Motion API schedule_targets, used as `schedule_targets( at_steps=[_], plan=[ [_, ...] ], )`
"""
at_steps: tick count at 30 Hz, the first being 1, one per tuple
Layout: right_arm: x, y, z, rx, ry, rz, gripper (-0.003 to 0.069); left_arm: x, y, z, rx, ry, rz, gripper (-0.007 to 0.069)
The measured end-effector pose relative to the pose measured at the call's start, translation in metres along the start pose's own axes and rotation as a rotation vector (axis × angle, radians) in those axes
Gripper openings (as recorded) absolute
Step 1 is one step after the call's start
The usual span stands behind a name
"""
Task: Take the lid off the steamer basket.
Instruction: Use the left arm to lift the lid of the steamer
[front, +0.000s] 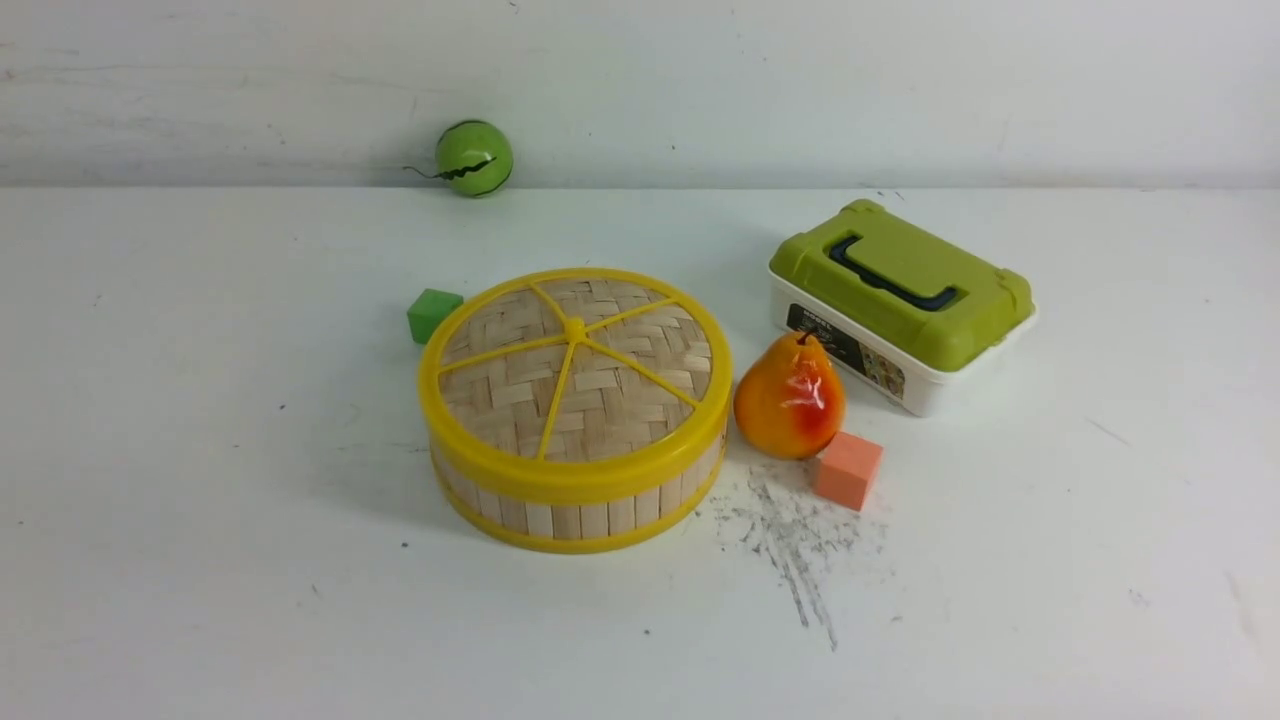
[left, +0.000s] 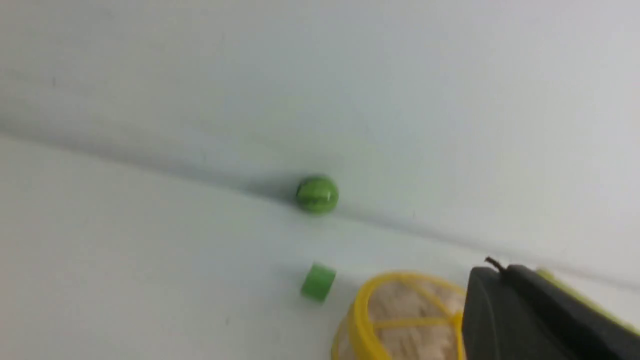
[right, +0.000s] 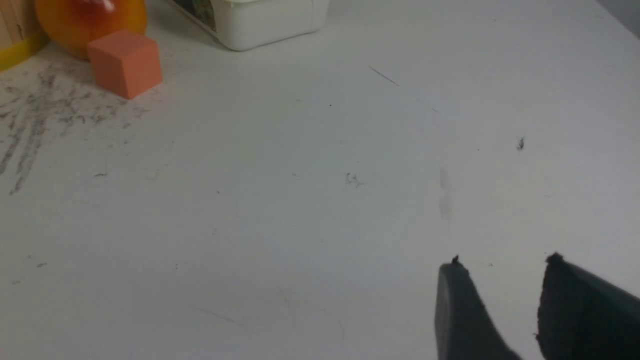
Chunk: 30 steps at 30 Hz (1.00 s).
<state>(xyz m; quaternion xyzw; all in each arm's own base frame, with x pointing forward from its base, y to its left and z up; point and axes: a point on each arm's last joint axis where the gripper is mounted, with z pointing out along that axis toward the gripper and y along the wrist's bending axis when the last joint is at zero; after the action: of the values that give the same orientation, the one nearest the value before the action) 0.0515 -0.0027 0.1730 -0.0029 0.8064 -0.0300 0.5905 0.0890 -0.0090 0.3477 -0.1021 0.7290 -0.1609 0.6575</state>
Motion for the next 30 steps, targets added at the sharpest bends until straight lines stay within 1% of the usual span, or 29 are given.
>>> schedule_targets(
  at_steps=[2, 3, 4, 6, 7, 8, 11, 15, 16, 17, 18, 19, 21, 23, 24, 27, 30],
  plan=[
    [0.000, 0.000, 0.000, 0.000, 0.000, 0.000, 0.0239, 0.017, 0.004, 0.025, -0.060, 0.208, -0.061, -0.0013],
    [0.000, 0.000, 0.000, 0.000, 0.000, 0.000, 0.0239, 0.023, 0.004, 0.032, -0.078, 0.283, -0.073, -0.0013],
    [0.000, 0.000, 0.000, 0.000, 0.000, 0.000, 0.0239, 0.032, 0.005, 0.045, -0.105, 0.405, -0.090, -0.0013],
    [0.000, 0.000, 0.000, 0.000, 0.000, 0.000, 0.0239, 0.043, 0.003, 0.059, -0.116, 0.568, -0.116, -0.0013],
    [0.000, 0.000, 0.000, 0.000, 0.000, 0.000, 0.0239, 0.046, 0.002, 0.065, -0.113, 0.619, -0.111, -0.0013],
    [0.000, 0.000, 0.000, 0.000, 0.000, 0.000, 0.0239, 0.049, -0.001, 0.071, -0.094, 0.689, -0.114, -0.0013],
    [0.000, 0.000, 0.000, 0.000, 0.000, 0.000, 0.0239, 0.056, -0.009, 0.092, -0.033, 0.818, -0.158, -0.0013],
    [0.000, 0.000, 0.000, 0.000, 0.000, 0.000, 0.0239, 0.059, -0.022, 0.120, 0.046, 0.892, -0.256, -0.0013],
    [0.000, 0.000, 0.000, 0.000, 0.000, 0.000, 0.0239, 0.058, -0.023, 0.122, 0.055, 0.892, -0.252, -0.0013],
    [0.000, 0.000, 0.000, 0.000, 0.000, 0.000, 0.0239, 0.059, -0.030, 0.133, 0.094, 0.919, -0.257, -0.0013],
    [0.000, 0.000, 0.000, 0.000, 0.000, 0.000, 0.0239, 0.059, -0.037, 0.140, 0.120, 0.937, -0.250, -0.0013],
    [0.000, 0.000, 0.000, 0.000, 0.000, 0.000, 0.0239, 0.059, -0.038, 0.141, 0.124, 0.939, -0.250, -0.0013],
    [0.000, 0.000, 0.000, 0.000, 0.000, 0.000, 0.0239, 0.061, -0.061, 0.159, 0.199, 1.017, -0.181, -0.0013],
    [0.000, 0.000, 0.000, 0.000, 0.000, 0.000, 0.0239, 0.059, -0.069, 0.165, 0.221, 1.034, -0.150, -0.0013],
    [0.000, 0.000, 0.000, 0.000, 0.000, 0.000, 0.0239, 0.059, -0.080, 0.173, 0.243, 1.078, -0.094, -0.0013],
    [0.000, 0.000, 0.000, 0.000, 0.000, 0.000, 0.0239, 0.061, -0.103, 0.195, 0.244, 1.170, 0.031, -0.0013],
    [0.000, 0.000, 0.000, 0.000, 0.000, 0.000, 0.0239, 0.059, -0.114, 0.210, 0.222, 1.191, 0.102, -0.0013]
  ],
)
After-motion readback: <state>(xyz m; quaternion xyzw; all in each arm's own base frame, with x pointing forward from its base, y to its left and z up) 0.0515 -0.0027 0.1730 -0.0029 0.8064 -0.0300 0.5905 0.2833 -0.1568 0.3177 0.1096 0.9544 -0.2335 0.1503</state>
